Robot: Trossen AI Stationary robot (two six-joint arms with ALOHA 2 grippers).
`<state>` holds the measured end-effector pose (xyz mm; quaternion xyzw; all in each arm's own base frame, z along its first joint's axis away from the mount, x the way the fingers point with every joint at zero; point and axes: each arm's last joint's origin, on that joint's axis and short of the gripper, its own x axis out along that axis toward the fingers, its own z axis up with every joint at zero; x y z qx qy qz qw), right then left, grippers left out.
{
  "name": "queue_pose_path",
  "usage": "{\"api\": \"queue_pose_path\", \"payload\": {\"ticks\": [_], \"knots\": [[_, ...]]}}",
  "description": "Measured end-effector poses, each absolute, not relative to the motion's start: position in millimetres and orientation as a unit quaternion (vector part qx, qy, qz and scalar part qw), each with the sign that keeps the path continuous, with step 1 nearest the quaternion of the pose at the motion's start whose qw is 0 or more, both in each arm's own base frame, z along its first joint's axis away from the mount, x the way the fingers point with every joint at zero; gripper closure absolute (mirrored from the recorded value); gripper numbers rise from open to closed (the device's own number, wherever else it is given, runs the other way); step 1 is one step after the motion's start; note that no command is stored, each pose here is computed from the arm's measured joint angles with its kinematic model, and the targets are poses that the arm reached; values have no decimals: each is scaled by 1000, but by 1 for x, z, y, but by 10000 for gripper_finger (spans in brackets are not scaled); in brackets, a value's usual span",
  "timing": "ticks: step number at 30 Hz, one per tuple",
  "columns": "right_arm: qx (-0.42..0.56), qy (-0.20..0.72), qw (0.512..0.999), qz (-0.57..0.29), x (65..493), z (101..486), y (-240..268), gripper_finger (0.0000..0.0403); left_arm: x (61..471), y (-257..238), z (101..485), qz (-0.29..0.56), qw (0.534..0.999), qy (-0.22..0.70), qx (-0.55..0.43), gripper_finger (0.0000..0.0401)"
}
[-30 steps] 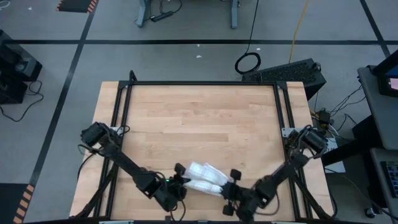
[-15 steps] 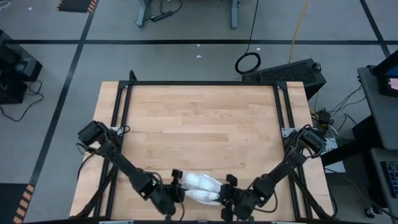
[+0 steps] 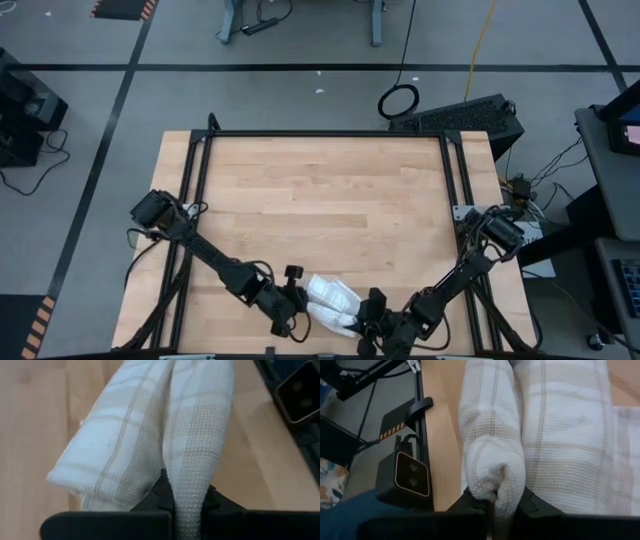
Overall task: Roll towel
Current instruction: Roll the white kitchen towel
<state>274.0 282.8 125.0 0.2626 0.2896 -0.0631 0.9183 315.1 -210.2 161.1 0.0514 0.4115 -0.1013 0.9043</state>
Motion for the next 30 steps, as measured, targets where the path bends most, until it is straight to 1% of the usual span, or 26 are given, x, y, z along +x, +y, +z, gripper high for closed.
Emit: {"api": "queue_pose_path", "payload": {"ticks": [3,6,8,13,16,19,22,24,28,30], "knots": [[248,294,921,-58,273,125,283,385,315,-212,162,-111,905,410,33,382],[242,295,923,-54,272,127,284,363,318,-209,162,-110,904,412,22,382],[233,300,924,-49,270,132,283,334,321,-204,163,-99,904,415,2,382],[189,323,927,-37,260,147,280,232,327,-193,162,-99,895,433,-45,382],[153,323,933,-34,253,165,280,175,330,-188,162,-97,891,440,-64,382],[118,294,948,-43,247,187,285,140,332,-184,162,-99,889,440,-74,382],[60,237,969,-45,243,204,301,130,334,-182,162,-92,889,440,-86,383],[20,217,974,-54,243,204,311,129,334,-181,162,-86,889,440,-97,383],[-109,231,966,-42,254,178,331,129,337,-179,163,-72,888,437,-126,383],[-157,230,959,-53,262,165,337,129,339,-176,163,-63,886,436,-142,383]]}}
